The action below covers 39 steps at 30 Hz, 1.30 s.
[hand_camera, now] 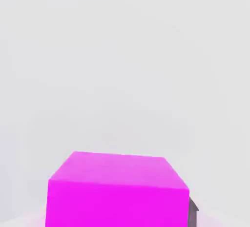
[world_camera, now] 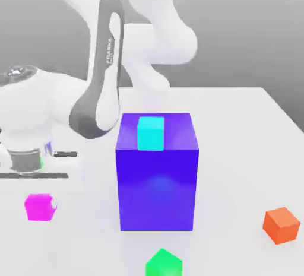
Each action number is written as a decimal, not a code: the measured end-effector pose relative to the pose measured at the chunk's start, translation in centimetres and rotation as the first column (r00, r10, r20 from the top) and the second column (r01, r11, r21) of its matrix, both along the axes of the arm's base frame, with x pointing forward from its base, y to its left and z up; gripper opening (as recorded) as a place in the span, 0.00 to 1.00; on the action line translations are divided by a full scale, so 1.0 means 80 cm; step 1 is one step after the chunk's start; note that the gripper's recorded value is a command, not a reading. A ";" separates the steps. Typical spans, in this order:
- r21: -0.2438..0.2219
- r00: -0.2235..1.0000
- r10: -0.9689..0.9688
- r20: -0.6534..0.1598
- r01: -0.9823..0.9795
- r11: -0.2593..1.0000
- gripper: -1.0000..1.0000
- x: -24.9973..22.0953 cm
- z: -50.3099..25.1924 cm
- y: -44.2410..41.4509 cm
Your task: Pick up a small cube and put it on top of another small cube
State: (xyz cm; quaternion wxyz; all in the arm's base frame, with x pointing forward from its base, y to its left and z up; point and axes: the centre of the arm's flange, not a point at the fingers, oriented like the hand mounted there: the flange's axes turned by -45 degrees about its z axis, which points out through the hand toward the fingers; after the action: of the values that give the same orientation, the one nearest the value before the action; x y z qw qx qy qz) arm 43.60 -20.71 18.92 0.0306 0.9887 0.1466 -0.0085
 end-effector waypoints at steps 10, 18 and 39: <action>0.010 0.856 0.513 -0.066 -0.514 0.858 0.00 0.059 -0.005 0.073; 0.049 0.607 0.789 -0.096 -0.789 0.613 0.00 0.078 -0.002 0.122; 0.120 -0.337 0.938 -0.079 -0.938 -0.326 0.00 0.113 0.037 0.274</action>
State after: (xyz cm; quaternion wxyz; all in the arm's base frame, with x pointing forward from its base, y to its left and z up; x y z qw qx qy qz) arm 52.65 1.17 21.89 0.0117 0.4495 0.8918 -0.0508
